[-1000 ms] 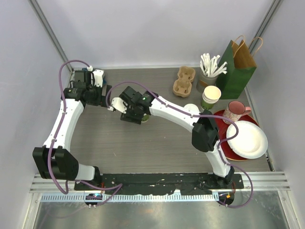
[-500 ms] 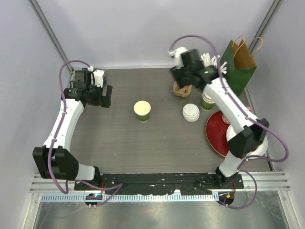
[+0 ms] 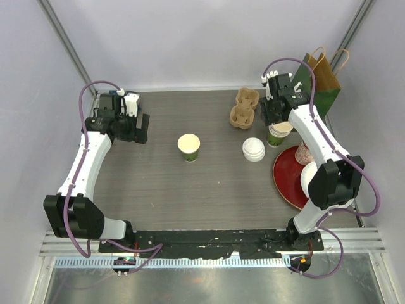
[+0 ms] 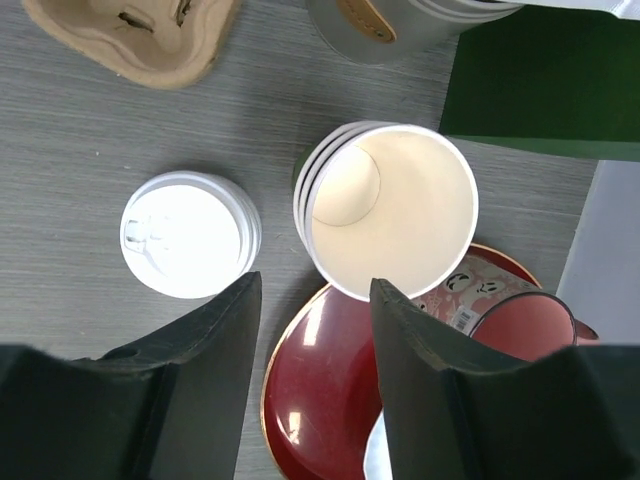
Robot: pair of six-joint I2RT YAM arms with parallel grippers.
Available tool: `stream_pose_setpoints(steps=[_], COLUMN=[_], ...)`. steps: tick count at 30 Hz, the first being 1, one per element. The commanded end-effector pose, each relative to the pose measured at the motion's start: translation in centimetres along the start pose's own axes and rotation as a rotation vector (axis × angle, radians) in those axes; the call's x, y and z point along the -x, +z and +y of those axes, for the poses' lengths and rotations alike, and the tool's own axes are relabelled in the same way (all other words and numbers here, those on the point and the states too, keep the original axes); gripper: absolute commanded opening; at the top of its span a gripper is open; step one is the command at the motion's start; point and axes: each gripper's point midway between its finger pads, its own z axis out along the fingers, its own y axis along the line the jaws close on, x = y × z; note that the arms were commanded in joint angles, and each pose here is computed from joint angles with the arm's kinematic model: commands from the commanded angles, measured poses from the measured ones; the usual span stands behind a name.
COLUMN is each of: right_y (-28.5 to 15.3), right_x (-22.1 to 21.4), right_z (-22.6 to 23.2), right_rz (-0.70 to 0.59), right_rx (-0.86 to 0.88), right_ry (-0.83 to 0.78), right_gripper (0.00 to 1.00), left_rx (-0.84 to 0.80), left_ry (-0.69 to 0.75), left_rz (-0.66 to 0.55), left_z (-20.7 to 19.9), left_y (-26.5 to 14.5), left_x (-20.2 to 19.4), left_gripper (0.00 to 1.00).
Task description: Pack the takeout coffee
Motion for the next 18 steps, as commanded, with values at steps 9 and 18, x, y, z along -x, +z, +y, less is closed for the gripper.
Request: stream_pose_setpoints(steps=[9, 18], right_y=[4.1, 4.2], right_x=[1.0, 0.9], right_z=[0.0, 0.0], right_rz=[0.029, 0.035], right_rx=[0.02, 0.025], right_ry=[0.031, 0.034], right_gripper=[0.38, 0.22], left_rx=[-0.014, -0.014], left_ry=[-0.001, 0.003], left_rz=[0.004, 0.006], left_z=[0.0, 0.0], left_y=[0.3, 0.3], left_x=[-0.2, -0.3], left_gripper=[1.0, 1.0])
